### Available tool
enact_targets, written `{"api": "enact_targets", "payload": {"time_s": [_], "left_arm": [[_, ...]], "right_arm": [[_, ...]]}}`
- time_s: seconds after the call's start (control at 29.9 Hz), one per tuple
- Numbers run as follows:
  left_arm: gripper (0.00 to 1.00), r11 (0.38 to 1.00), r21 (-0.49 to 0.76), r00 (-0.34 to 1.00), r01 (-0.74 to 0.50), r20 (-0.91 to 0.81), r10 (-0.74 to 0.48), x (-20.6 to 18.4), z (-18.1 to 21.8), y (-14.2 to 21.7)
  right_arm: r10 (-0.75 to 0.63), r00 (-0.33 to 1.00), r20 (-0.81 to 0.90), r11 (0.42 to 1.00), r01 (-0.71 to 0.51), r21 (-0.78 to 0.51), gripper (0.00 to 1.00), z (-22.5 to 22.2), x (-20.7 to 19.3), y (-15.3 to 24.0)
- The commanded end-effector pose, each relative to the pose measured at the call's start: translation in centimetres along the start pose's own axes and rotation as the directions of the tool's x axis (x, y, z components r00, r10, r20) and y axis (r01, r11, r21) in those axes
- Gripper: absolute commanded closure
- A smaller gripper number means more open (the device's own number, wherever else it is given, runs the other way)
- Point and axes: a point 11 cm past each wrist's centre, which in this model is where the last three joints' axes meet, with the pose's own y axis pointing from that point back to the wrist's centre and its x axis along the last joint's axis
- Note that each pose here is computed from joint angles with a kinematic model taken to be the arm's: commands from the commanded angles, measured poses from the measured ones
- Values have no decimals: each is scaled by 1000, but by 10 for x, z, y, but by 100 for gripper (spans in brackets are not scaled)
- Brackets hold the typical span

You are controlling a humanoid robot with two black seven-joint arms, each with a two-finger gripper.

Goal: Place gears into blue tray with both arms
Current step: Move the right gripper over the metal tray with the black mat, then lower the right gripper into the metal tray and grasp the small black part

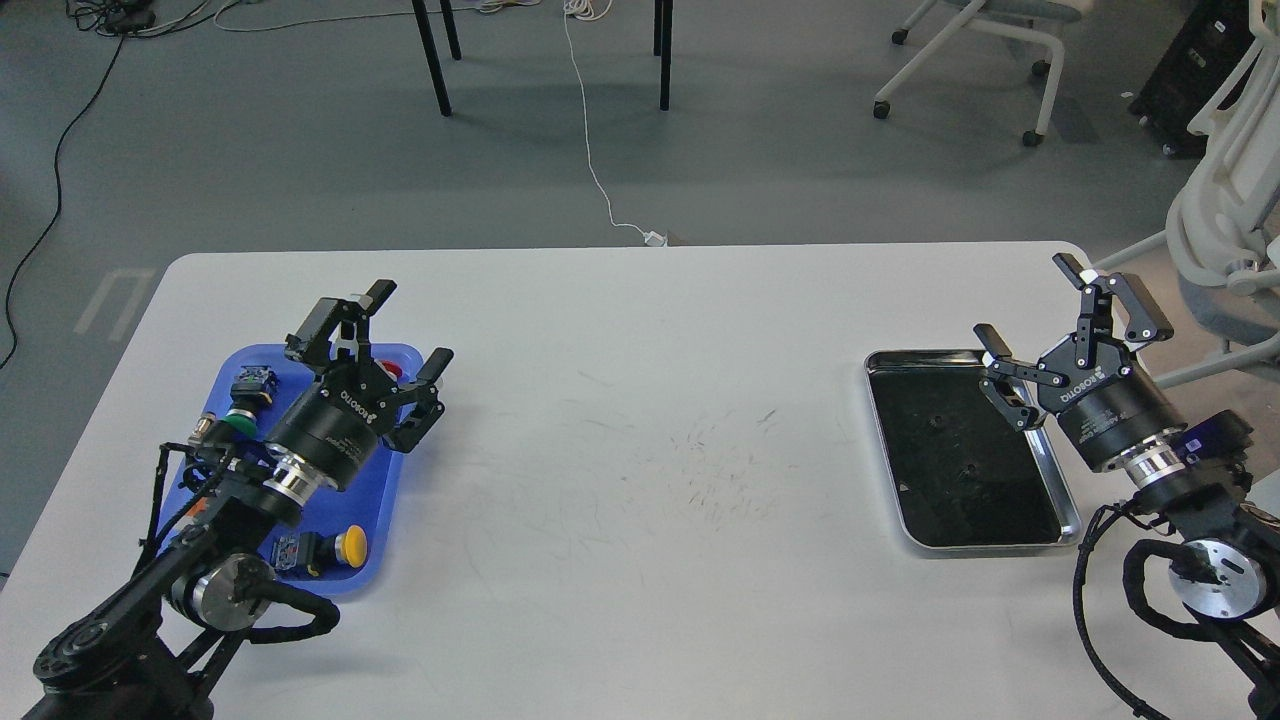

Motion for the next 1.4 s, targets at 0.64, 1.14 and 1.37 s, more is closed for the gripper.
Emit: {"api": "enact_targets", "payload": {"time_s": [0.64, 1.14, 1.37], "left_arm": [[2, 994, -86, 990, 68, 131, -56, 5, 37, -17], [2, 991, -79, 988, 104, 123, -94, 2, 39, -12], [2, 993, -72, 989, 99, 118, -90, 3, 35, -8]], "right_arm": [[-460, 590, -663, 887, 264, -380, 0, -74, -34, -39], [-883, -384, -270, 392, -285, -875, 0, -77, 3, -29], [-906, -390, -166, 302, -317, -899, 3, -38, 10, -31]]}}
